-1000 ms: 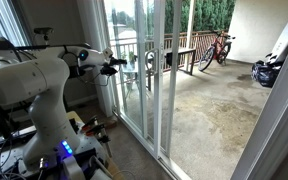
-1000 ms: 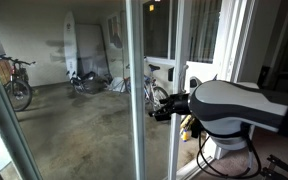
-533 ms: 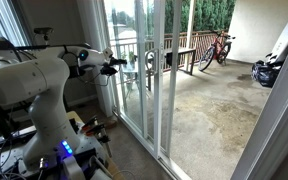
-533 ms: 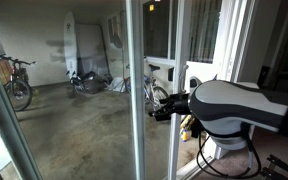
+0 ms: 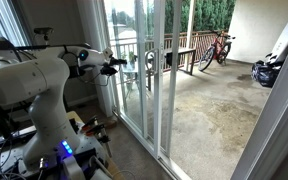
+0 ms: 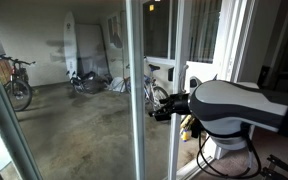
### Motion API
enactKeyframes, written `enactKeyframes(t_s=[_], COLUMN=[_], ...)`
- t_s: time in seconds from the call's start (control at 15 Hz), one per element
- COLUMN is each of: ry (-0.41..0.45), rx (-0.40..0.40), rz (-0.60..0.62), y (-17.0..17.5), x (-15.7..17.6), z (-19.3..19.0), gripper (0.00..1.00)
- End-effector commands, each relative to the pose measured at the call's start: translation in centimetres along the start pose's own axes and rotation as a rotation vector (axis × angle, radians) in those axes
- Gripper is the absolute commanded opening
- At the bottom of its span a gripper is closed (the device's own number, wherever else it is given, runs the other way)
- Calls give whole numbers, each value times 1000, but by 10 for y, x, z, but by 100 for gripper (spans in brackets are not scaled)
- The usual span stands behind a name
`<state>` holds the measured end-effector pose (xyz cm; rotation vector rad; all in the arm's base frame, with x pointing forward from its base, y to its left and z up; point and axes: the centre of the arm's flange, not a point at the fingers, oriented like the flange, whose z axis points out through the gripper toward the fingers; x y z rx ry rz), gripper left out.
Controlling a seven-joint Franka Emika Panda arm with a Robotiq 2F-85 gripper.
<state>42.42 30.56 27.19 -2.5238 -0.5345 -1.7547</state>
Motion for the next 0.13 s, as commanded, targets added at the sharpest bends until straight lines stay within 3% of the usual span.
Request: enactKeyframes(t_s=[0.0, 0.07], ry=[0, 0], rx=[0, 0], rz=[0, 0], y=[0, 0], x=[0, 0], z=[0, 0], gripper=[100, 100])
